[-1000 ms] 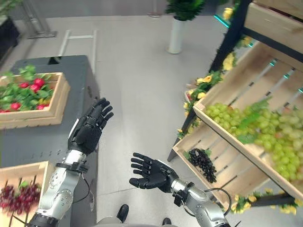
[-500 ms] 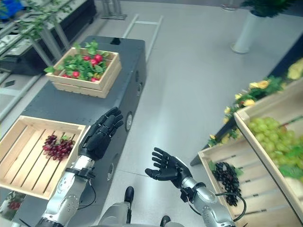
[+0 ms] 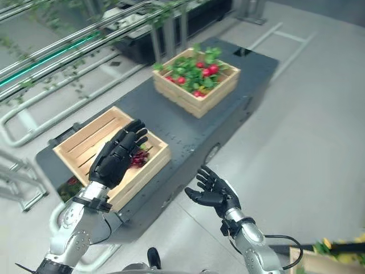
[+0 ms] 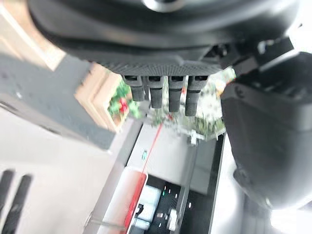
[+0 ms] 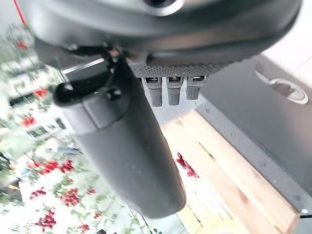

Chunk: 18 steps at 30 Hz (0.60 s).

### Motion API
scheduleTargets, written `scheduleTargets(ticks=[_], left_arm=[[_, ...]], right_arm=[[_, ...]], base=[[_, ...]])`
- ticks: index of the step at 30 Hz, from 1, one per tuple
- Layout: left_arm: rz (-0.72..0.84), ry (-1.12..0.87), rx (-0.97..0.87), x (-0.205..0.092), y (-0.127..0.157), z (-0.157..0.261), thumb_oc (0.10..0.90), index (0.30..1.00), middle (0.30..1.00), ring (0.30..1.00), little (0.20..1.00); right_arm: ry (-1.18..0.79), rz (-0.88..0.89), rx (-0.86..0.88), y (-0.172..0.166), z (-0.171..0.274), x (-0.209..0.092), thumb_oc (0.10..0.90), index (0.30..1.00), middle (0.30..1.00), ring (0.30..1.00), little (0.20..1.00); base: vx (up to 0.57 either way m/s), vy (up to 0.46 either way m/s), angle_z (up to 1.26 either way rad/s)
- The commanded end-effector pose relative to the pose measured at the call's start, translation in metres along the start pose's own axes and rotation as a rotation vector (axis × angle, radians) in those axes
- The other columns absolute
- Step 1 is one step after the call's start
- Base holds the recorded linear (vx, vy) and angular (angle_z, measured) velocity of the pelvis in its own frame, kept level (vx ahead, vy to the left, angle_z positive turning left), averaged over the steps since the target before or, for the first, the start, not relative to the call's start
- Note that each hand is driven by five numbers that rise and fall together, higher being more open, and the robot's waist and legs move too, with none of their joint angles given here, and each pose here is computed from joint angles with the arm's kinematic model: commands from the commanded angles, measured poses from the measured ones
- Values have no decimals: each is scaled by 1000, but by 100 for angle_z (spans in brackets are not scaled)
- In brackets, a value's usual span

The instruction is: Pick up the fruits from the basket on one side to the basket on the other side

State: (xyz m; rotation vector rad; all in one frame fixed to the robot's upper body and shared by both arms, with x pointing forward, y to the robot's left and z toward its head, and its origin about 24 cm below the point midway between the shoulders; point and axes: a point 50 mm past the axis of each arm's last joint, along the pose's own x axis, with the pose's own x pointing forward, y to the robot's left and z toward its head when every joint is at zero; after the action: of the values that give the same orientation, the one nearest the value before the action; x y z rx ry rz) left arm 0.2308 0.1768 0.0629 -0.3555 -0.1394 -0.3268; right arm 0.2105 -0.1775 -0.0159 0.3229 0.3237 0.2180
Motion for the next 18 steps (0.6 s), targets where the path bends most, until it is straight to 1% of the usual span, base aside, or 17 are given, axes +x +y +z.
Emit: scheduleTargets(ticks=[1, 4, 9, 15, 18], left_arm=[[-82, -251, 61, 14, -3, 49, 800, 900, 900, 900, 900], [-80, -243, 56, 12, -1, 50, 800, 900, 900, 900, 900], [-81, -257, 54, 14, -4, 53, 800, 900, 900, 900, 900], [-75, -284, 50, 16, -7, 54, 800, 900, 900, 900, 900], [-90, -294, 76, 19, -9, 55, 800, 900, 900, 900, 900]], right_arm=[[-213, 65, 29, 15, 32, 2, 800, 900, 900, 900, 900], [-219, 61, 55, 17, 30, -1, 800, 900, 900, 900, 900], [-225, 74, 52, 21, 30, 0, 800, 900, 900, 900, 900], [-255, 184, 63, 33, 38, 5, 800, 900, 900, 900, 900], [-272, 240, 65, 38, 43, 7, 800, 900, 900, 900, 900]], base=[[33, 139, 9], [64, 165, 13], [47, 106, 8], [60, 178, 3], [80, 301, 5]])
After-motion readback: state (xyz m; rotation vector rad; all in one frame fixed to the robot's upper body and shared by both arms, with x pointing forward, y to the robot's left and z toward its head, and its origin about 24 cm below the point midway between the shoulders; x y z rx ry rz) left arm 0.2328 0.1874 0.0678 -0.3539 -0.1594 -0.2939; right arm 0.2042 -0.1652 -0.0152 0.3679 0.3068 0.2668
